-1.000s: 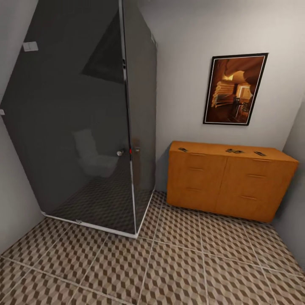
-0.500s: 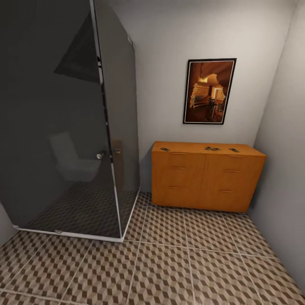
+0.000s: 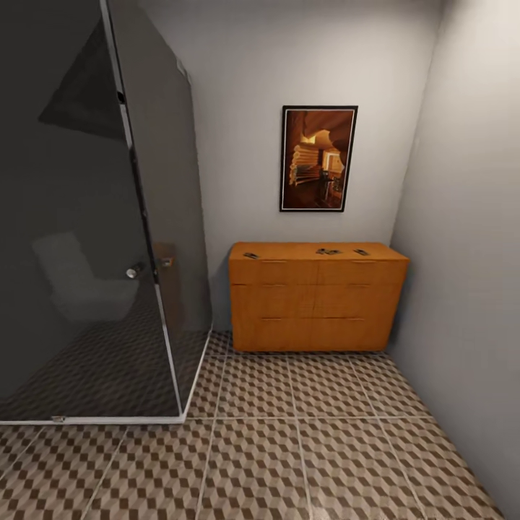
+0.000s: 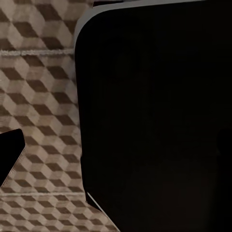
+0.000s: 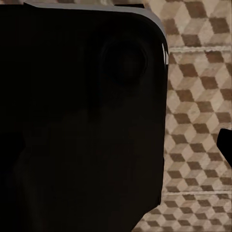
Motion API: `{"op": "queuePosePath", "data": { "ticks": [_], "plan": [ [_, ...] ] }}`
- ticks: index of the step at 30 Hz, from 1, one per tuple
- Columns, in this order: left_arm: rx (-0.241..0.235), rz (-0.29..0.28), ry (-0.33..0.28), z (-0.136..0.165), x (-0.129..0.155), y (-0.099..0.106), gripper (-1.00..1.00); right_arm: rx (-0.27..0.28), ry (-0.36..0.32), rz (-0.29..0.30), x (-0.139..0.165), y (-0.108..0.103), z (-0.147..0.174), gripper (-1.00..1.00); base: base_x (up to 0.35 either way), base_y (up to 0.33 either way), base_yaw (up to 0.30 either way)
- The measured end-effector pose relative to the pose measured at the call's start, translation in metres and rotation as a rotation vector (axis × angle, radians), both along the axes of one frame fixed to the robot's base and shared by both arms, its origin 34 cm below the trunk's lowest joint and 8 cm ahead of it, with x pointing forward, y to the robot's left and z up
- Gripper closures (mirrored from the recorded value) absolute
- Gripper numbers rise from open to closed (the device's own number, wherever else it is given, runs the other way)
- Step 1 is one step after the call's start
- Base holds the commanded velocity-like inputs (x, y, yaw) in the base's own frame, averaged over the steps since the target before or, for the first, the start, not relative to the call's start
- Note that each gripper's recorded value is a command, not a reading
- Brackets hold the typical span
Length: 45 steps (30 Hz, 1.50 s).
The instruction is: Take the four mousetraps from the cabinet in the bathroom and place them on the bathroom floor. Make sure all four end up on the same floor surface, and ensure that at least two of them are either under or directly next to the same bathroom sink.
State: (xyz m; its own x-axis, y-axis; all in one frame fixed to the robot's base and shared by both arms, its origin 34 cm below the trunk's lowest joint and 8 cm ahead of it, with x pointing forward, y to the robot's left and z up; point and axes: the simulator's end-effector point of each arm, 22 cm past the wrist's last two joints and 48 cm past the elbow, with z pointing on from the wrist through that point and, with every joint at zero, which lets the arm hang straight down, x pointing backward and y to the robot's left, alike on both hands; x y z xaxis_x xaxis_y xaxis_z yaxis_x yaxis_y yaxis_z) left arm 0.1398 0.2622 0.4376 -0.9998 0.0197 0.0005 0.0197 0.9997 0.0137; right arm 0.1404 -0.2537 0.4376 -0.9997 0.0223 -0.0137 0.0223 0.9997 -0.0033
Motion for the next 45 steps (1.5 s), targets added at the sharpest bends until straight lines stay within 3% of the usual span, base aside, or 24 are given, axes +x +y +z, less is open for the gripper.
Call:
{"op": "queuePosePath", "data": {
  "ticks": [16, 32, 45],
  "plan": [
    [-0.005, -0.004, -0.004, 0.0, 0.002, -0.004, -1.0, 0.001, -0.007, 0.0, 0.003, 0.001, 0.0, -1.0, 0.0, 0.0, -0.236],
    [-0.025, -0.063, -0.008, 0.0, 0.006, -0.024, -1.0, 0.001, -0.008, 0.001, 0.003, 0.0, 0.0, -1.0, 0.015, 0.0, -0.024],
    [-0.04, -0.093, 0.008, 0.001, 0.003, -0.04, -1.0, 0.0, -0.008, 0.001, 0.003, 0.0, 0.0, -1.0, 0.258, 0.0, -0.001]
  ]
}}
